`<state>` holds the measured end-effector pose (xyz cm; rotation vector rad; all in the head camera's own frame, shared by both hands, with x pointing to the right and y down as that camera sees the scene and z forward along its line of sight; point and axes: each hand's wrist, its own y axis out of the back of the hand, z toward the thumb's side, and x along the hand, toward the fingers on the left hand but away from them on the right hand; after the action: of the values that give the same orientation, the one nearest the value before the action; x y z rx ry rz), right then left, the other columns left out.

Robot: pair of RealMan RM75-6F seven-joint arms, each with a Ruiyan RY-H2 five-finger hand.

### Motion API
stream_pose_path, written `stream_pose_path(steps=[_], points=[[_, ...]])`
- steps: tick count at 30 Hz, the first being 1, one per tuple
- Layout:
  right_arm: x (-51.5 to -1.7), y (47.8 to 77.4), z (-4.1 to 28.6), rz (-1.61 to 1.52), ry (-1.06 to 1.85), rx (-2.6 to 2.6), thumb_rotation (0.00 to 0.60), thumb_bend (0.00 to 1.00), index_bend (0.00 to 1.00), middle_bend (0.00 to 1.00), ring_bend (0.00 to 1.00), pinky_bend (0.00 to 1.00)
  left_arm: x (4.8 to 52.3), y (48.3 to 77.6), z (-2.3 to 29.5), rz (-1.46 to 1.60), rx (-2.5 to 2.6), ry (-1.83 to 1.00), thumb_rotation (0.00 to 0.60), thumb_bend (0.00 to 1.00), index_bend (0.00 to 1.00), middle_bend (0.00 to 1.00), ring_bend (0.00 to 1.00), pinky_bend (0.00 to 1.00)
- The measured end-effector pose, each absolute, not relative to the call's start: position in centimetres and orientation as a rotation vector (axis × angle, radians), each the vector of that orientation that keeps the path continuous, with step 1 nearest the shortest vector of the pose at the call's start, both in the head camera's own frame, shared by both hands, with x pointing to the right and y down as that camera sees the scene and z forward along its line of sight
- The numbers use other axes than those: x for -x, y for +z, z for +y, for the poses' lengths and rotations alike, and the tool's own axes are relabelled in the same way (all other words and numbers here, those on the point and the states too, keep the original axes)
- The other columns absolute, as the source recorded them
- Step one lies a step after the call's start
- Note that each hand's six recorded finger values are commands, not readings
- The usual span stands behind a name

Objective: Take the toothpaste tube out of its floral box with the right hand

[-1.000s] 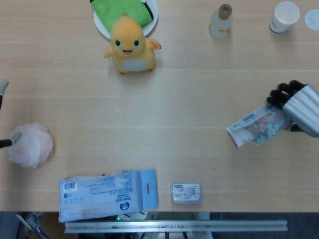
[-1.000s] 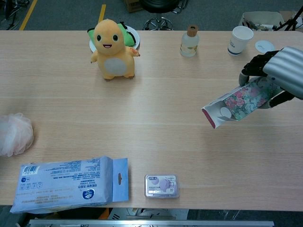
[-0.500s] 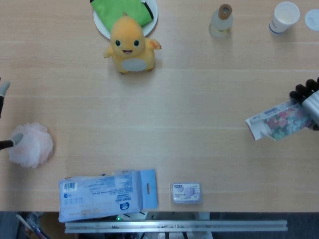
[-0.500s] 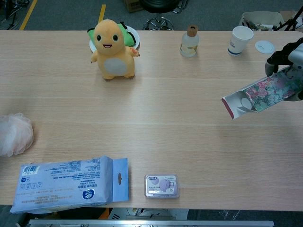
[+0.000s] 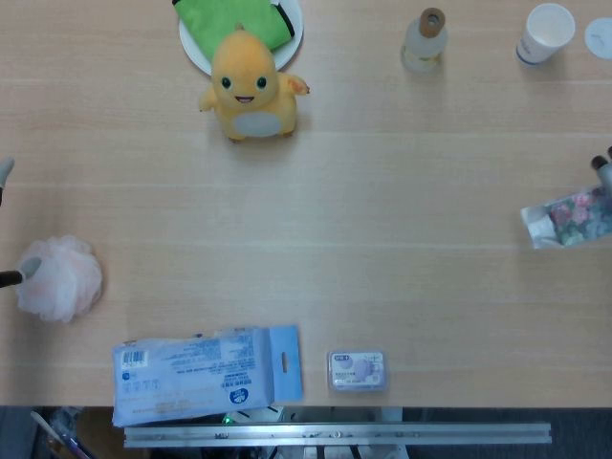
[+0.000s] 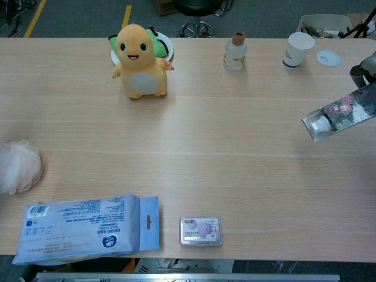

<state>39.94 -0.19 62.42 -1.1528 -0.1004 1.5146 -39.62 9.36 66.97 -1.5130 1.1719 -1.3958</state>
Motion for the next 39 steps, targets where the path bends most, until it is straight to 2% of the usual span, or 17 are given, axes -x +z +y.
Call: stream_pose_path(steps=[9,21,23,28,30,33,35,39], points=[[-37.7,60.5,-1.9,-0.002,1.666,0.997,0.6,0.04,0.63,0.6,0.45,0.63,40.0,67.2,9.6,1.18,1.518,-1.405,0.6,0.0,0.0,0.0,0.0,0.22],[-36.2,58.8,-2.8,-0.065,1.658,0.937,0.6,0.04,0.62,0.58,0.44,0.62,40.1,67.3,9.8,1.191,1.519,-1.406,0.6,0.0,0.0,0.0,0.0,0.22],[-36.2,58.9,-2.7,-0.086,1.643,0.956,0.6,0.04,0.56,0.52,0.39,0.59,40.1,67.3,9.8,1.19,1.519,-1.407,0.6,0.0,0.0,0.0,0.0,0.22],[-36.5,59.5,-2.6,-0.142,1.6,1.018,0.6,0.0,0.2,0.25,0.16,0.4,40.1,67.3,9.8,1.19,1.517,-1.41,0.6,0.0,0.0,0.0,0.0,0.22],[-36.9,59.9,-2.5,-0.166,1.587,1.051,0.6,0.0,0.08,0.17,0.1,0.35,40.1,67.3,9.8,1.19,1.516,-1.411,0.6,0.0,0.0,0.0,0.0,0.22],[-37.2,60.5,-2.5,-0.193,1.569,1.095,0.6,0.0,0.0,0.06,0.03,0.3,40.1,67.3,9.8,1.188,1.515,-1.412,0.6,0.0,0.0,0.0,0.0,0.22],[-37.2,60.7,-2.5,-0.216,1.545,1.126,0.6,0.0,0.0,0.01,0.01,0.28,40.1,67.3,9.8,1.188,1.515,-1.414,0.6,0.0,0.0,0.0,0.0,0.22],[-36.9,60.8,-2.5,-0.26,1.492,1.167,0.6,0.0,0.0,0.0,0.0,0.27,40.1,67.3,9.7,1.192,1.516,-1.411,0.6,0.0,0.0,0.0,0.0,0.22]])
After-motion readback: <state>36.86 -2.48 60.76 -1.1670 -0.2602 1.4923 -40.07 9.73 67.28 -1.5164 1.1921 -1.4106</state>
